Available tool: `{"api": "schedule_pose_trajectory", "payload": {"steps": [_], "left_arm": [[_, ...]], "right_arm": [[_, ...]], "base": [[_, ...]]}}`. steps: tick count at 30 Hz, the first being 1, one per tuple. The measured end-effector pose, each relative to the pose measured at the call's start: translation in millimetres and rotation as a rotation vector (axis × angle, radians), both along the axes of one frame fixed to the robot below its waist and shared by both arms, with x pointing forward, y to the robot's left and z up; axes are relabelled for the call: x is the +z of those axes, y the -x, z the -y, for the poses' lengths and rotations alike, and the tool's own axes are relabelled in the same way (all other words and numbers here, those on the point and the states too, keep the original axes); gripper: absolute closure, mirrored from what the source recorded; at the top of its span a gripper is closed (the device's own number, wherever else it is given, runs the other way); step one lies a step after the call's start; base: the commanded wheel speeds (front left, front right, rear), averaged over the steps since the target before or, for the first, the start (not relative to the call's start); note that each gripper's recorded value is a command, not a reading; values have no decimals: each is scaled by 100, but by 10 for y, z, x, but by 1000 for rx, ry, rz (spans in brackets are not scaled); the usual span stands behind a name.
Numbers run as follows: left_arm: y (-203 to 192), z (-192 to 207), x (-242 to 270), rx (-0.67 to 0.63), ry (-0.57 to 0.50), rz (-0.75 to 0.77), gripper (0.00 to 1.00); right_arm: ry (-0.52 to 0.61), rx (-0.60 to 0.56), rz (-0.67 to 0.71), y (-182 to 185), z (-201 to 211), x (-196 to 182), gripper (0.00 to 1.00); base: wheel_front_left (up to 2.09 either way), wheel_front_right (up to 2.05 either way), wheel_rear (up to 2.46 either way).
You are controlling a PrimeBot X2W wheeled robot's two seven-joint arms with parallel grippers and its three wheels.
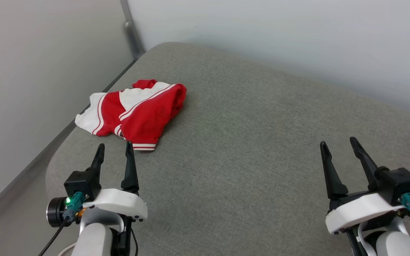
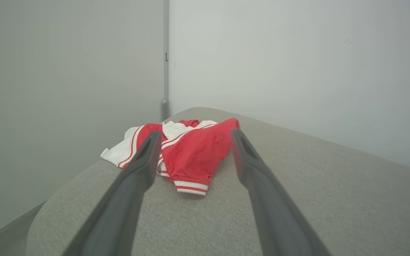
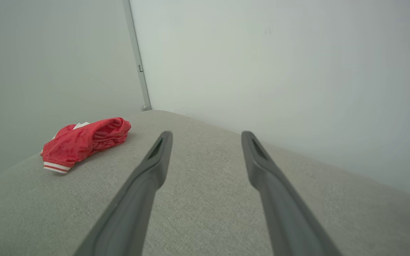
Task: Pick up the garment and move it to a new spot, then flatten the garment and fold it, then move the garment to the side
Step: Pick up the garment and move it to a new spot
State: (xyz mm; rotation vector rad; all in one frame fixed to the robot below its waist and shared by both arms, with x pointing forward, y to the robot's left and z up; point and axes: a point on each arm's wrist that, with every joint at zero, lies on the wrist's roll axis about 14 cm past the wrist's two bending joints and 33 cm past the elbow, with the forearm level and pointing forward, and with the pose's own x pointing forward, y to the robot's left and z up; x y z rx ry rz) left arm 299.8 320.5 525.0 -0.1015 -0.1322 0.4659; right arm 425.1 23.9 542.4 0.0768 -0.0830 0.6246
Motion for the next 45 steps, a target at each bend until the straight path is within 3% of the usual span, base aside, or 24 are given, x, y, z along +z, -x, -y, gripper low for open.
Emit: {"api": "schedule_pose_trajectory", "payload": {"steps": [11,17,23,26,31,38,45], "left_arm": [[19,-141,-14,45,-2,-14,0],[-439,-243,226,30,-51,22,0],[-1157,-504,550,10,-107,48,0],[-1551,-563,445,-23,-80,-53,0],[-1981,-717,-150,-49,10,-368,0],[-1894,-795,-1344,-25,205,-859,0],[-1846,-781,-1699,-39,283,-1080,0]], "right_arm": [[-13,44,15,-56,-174,57,0],[-24,40,34,-252,-169,104,0],[-14,1,30,-583,7,-45,0],[-5,-29,16,-746,135,-189,0],[-2,-80,-17,-951,339,-459,0],[8,-164,-76,-1090,675,-834,0],[25,-222,-123,-1098,914,-1067,0]], "base": [[0,0,0],[0,0,0],[0,0,0],[0,0,0],[0,0,0],[0,0,0],[0,0,0]]}}
